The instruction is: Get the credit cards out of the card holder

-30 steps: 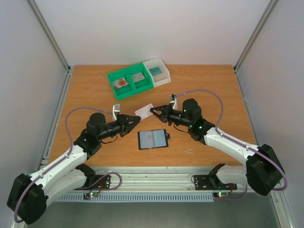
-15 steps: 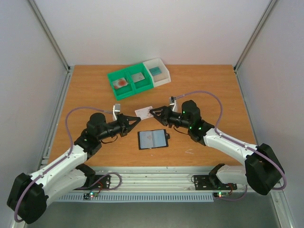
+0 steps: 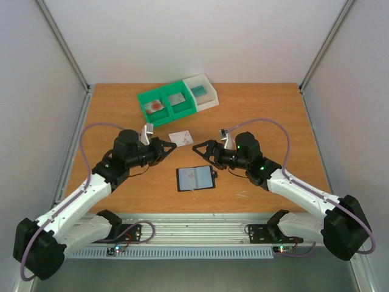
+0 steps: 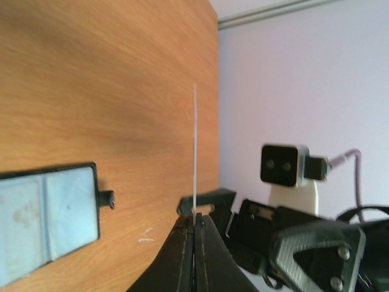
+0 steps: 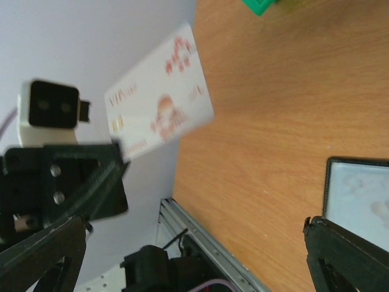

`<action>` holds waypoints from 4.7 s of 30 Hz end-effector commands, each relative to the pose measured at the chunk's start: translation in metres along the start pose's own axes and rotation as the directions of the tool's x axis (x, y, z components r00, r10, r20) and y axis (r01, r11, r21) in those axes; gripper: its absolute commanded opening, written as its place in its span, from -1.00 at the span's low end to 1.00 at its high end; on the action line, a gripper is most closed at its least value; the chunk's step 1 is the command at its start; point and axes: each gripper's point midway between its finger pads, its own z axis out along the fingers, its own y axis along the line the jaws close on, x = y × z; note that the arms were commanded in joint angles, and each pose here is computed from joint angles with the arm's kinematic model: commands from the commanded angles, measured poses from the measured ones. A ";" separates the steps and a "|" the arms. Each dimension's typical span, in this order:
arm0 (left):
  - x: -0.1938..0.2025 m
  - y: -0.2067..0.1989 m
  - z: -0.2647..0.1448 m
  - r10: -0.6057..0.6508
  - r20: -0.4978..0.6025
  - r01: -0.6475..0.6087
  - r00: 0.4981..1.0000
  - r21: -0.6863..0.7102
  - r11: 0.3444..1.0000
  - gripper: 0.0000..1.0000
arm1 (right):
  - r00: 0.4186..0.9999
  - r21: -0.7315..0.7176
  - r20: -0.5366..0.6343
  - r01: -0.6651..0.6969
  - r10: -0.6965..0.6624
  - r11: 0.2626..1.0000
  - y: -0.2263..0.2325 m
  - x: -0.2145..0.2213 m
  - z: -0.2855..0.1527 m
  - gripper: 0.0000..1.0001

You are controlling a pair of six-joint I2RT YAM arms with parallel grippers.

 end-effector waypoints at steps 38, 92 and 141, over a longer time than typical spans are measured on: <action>-0.221 0.080 0.122 0.171 0.110 -0.081 0.979 -0.557 0.826 -0.99 | 0.980 0.150 -0.105 0.182 -0.167 0.972 -0.008 0.024 -0.037 0.97; -0.304 0.147 0.200 0.164 0.199 -0.008 0.966 -0.612 0.791 -0.98 | 0.977 0.291 -0.095 0.208 -0.189 0.934 -0.032 0.018 -0.044 0.97; -0.255 0.008 0.117 0.259 0.082 -0.200 0.962 -0.432 0.880 0.47 | 0.972 0.378 -0.121 0.231 -0.200 0.897 -0.038 0.022 -0.063 0.97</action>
